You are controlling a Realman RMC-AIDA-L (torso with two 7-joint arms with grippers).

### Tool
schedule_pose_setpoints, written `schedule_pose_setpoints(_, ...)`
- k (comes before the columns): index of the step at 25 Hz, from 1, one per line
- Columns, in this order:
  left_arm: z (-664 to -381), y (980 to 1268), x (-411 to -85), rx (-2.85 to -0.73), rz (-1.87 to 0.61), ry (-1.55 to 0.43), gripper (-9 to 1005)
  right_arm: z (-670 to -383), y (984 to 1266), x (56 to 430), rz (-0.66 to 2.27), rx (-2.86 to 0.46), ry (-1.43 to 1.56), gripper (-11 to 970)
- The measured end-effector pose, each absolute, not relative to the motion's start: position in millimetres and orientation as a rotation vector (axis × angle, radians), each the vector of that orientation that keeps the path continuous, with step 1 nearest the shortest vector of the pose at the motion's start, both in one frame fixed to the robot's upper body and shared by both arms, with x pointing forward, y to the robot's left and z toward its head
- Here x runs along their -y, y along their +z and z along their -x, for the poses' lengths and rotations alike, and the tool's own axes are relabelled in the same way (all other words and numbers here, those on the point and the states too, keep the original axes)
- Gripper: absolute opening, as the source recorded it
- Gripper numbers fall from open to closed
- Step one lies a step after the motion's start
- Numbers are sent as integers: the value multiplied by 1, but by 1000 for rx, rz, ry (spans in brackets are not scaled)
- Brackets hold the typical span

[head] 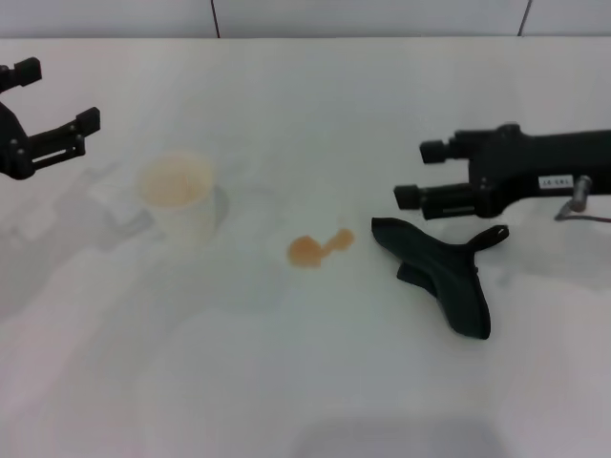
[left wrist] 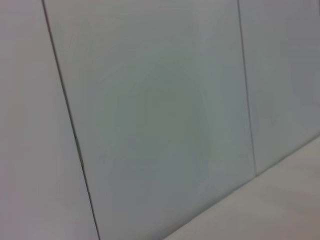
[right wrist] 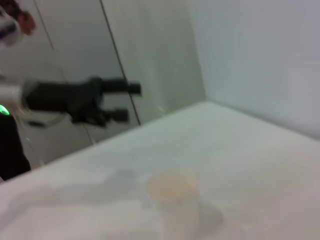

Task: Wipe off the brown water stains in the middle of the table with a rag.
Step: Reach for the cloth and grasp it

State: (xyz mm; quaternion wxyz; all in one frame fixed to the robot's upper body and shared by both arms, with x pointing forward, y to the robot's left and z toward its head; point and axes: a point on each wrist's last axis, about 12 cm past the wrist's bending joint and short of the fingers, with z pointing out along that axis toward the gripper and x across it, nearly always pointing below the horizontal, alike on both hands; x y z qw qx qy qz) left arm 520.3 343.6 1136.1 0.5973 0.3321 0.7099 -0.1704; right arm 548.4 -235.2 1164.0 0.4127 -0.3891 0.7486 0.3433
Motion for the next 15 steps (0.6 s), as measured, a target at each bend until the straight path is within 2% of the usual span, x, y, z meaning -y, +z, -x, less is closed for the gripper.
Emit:
schedule_pose_setpoints(7,-518,1147,-341,-1658,-842,-412,884,-546,1149,240,1004,-2068,800,781)
schedule_pose_setpoints(15,-514,1154,-338,-1675,-905,-452,884,-538,1153,241,1070,-2194,756,768)
